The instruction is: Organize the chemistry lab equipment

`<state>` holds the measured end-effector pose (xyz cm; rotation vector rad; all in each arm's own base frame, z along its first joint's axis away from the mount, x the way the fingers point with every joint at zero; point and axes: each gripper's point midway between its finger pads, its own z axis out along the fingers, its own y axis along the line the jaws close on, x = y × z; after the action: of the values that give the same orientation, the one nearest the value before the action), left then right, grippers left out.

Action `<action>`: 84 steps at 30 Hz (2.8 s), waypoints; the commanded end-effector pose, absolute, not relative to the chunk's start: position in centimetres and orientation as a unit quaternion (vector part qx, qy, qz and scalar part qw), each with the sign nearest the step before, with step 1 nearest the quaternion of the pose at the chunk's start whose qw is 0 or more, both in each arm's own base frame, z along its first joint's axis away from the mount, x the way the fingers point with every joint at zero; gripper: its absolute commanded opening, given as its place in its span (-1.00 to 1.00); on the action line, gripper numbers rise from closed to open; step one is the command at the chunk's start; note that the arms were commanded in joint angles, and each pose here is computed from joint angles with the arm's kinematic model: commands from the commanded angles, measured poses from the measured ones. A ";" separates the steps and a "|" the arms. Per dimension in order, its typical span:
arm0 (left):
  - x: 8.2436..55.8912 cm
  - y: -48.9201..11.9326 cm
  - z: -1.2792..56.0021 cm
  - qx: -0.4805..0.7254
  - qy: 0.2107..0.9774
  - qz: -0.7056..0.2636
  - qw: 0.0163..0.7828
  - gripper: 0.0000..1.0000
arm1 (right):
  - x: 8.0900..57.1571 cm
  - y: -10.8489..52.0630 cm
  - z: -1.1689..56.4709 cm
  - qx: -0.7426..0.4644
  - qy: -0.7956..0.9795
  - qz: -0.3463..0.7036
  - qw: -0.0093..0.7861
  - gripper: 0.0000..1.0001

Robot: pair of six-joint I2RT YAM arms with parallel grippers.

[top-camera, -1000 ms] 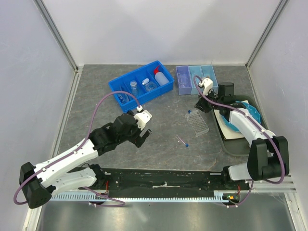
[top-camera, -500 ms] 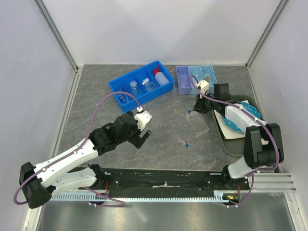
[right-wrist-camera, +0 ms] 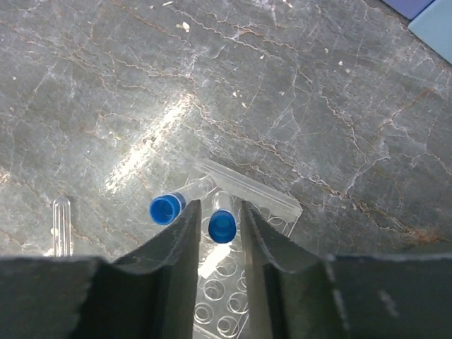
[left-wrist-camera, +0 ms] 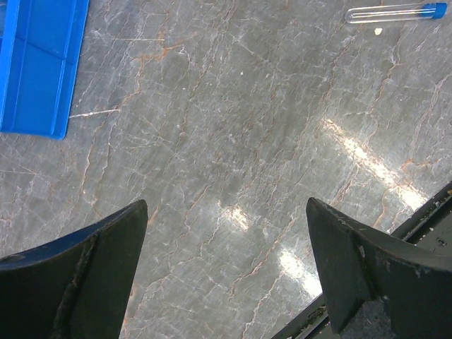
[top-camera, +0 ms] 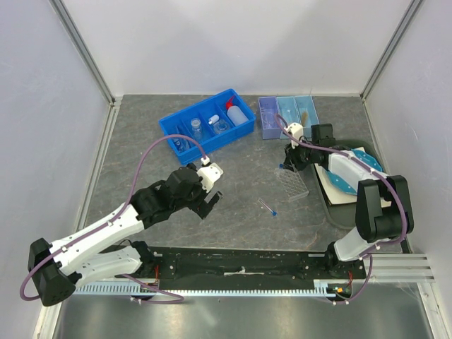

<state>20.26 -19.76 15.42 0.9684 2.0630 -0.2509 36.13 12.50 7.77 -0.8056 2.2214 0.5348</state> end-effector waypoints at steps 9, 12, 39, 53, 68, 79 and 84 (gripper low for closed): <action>20.9 -19.2 18.3 0.375 0.794 -0.098 0.468 0.99 | 35.6 11.1 15.1 -0.362 0.806 0.190 0.427 0.36; 20.9 -19.0 19.3 0.362 0.783 -0.106 0.494 0.99 | 34.5 10.8 16.0 -0.370 0.794 0.191 0.444 0.50; 15.8 -18.5 16.6 -0.070 0.788 -0.422 0.443 0.93 | 25.1 19.8 5.6 -0.576 0.769 0.136 0.244 0.61; 16.0 -19.2 14.6 -0.045 0.821 -0.385 0.419 0.86 | 24.0 19.7 2.8 -0.592 0.774 0.112 0.196 0.11; 15.4 -23.3 16.0 -0.057 0.746 -0.532 0.397 0.67 | 22.7 21.5 3.4 -0.601 0.761 0.168 0.176 -0.63; 15.5 -27.3 16.0 -0.035 0.734 -0.589 0.338 0.52 | 17.8 25.0 9.0 -0.641 0.659 0.334 0.206 -0.71; 15.9 -29.7 15.1 -0.013 0.745 -0.597 0.298 0.36 | 17.0 25.2 9.9 -0.643 0.641 0.364 0.208 -0.72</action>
<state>15.38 -26.82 10.65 -0.1032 2.1049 -1.3949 17.63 23.85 7.26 -1.7755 1.9359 0.8833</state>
